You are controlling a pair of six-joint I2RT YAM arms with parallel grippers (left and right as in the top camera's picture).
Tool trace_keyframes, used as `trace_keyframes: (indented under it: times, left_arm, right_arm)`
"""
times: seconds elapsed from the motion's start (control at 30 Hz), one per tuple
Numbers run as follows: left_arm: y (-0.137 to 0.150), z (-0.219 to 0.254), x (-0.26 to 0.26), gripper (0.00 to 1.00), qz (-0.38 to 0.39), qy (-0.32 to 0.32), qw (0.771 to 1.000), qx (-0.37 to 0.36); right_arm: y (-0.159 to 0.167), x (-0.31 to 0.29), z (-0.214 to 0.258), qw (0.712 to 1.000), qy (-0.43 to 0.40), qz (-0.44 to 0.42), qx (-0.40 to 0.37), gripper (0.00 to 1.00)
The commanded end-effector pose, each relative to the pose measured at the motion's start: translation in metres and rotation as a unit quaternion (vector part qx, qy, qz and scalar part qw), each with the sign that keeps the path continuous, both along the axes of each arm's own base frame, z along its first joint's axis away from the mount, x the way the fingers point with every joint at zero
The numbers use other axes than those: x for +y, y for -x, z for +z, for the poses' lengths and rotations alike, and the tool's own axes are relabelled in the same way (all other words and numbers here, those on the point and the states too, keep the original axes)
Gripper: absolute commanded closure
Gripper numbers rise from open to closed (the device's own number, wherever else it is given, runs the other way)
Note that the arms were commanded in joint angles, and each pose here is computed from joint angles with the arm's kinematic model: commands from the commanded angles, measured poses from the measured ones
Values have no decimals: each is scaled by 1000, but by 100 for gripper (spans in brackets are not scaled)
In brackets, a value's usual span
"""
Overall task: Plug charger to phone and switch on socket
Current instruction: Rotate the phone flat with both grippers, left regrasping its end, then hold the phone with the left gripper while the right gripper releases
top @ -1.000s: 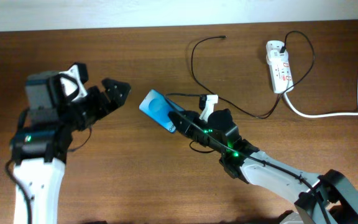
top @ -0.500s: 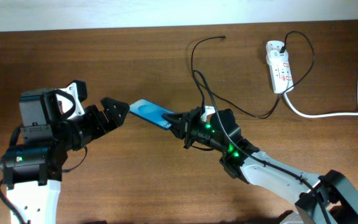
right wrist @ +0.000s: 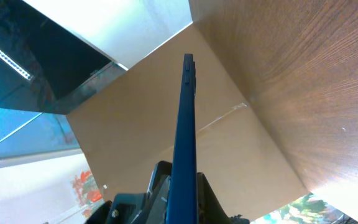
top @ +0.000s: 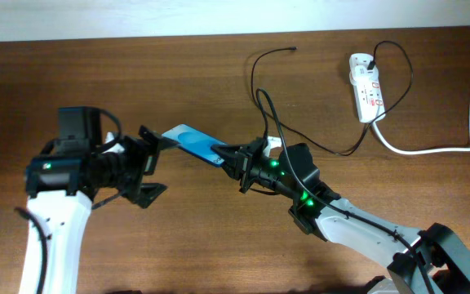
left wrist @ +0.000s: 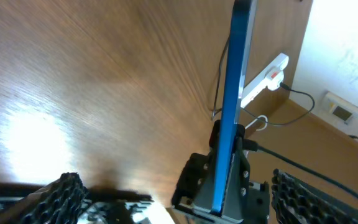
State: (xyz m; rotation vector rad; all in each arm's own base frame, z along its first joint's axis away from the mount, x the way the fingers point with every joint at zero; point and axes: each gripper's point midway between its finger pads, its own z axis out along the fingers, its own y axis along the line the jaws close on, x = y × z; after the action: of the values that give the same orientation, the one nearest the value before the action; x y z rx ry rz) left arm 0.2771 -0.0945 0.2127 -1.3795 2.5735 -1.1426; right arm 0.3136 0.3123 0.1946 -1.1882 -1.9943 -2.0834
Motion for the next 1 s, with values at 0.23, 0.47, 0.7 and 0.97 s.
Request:
trace_keyframes:
  times: [0.23,0.47,0.7,0.97]
  left_arm:
    - [-30,-14,-32,0,35,33,998,43]
    - [-39,-19,-37,15,49,12,998,37]
    - [-42,-21,-32,10,86,11,995,53]
    - [-50,-16,-37,26,109,30,992,52]
  right_arm:
    - [8,4,24,999,-19,27,-25,96]
    - [10,5,24,999,-21,34,-25,96]
    - [9,5,45,996,-47,32,-62,96]
    - [9,5,34,997,-24,33,-58,96]
